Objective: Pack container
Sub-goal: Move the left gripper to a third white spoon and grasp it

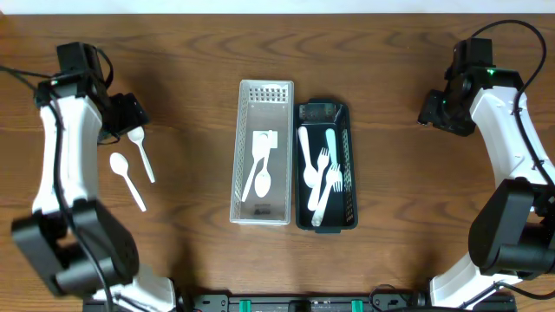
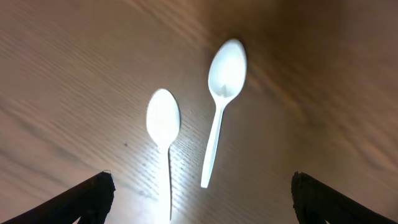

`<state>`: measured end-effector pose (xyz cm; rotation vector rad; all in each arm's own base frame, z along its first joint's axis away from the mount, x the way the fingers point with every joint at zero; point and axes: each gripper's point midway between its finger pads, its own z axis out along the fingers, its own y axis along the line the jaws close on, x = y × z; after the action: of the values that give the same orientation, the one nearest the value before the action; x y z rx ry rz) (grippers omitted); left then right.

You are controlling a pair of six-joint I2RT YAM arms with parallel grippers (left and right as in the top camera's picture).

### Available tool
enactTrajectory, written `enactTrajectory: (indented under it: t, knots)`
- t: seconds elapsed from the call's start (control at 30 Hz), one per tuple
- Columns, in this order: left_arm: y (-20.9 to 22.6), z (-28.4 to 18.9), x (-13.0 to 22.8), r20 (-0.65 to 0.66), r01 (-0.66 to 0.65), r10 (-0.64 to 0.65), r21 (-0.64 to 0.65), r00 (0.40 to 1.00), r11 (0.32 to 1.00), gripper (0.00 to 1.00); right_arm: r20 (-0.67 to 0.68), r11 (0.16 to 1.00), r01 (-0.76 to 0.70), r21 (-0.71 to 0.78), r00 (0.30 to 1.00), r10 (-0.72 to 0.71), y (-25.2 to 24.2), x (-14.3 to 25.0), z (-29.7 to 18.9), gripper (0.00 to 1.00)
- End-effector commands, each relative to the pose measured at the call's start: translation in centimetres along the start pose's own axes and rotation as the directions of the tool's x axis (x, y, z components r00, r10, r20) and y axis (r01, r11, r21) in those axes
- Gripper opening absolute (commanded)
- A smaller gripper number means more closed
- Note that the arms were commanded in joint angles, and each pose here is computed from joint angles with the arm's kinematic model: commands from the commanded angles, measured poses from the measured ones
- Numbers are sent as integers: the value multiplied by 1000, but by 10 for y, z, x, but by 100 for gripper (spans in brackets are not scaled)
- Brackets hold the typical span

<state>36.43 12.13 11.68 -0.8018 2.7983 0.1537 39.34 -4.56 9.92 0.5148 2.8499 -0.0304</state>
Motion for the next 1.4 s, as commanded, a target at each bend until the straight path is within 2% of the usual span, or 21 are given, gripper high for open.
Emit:
enactTrajectory:
  t: [0.0, 0.2, 0.4, 0.83, 1.23, 1.3, 1.37]
  knots:
    - [-10, 33, 11, -102, -41, 46, 49, 994, 998, 93, -6, 1000, 4, 3, 1000, -4, -3, 1, 2, 57]
    - [-15, 82, 31, -240, -71, 82, 56, 967, 996, 93, -6, 1000, 4, 3, 1000, -4, -3, 1, 2, 57]
    - [-15, 107, 44, -310, -79, 88, 42, 947, 996, 93, -6, 1000, 4, 4, 1000, -4, -3, 1, 2, 57]
    - [-17, 118, 39, -287, -77, 88, 47, 954, 996, 92, -15, 1000, 16, 5, 1000, -16, -3, 3, 2, 57]
    - [-15, 132, 53, -344, -80, 88, 36, 935, 996, 92, -21, 1000, 16, 7, 1000, -16, -4, 4, 2, 58]
    - [-15, 132, 54, -350, -81, 88, 34, 933, 996, 87, -21, 1000, 19, 7, 1000, -19, -4, 4, 2, 58]
    - [-14, 132, 55, -353, -81, 88, 34, 931, 996, 77, -21, 1000, 19, 7, 1000, -19, -4, 4, 2, 58]
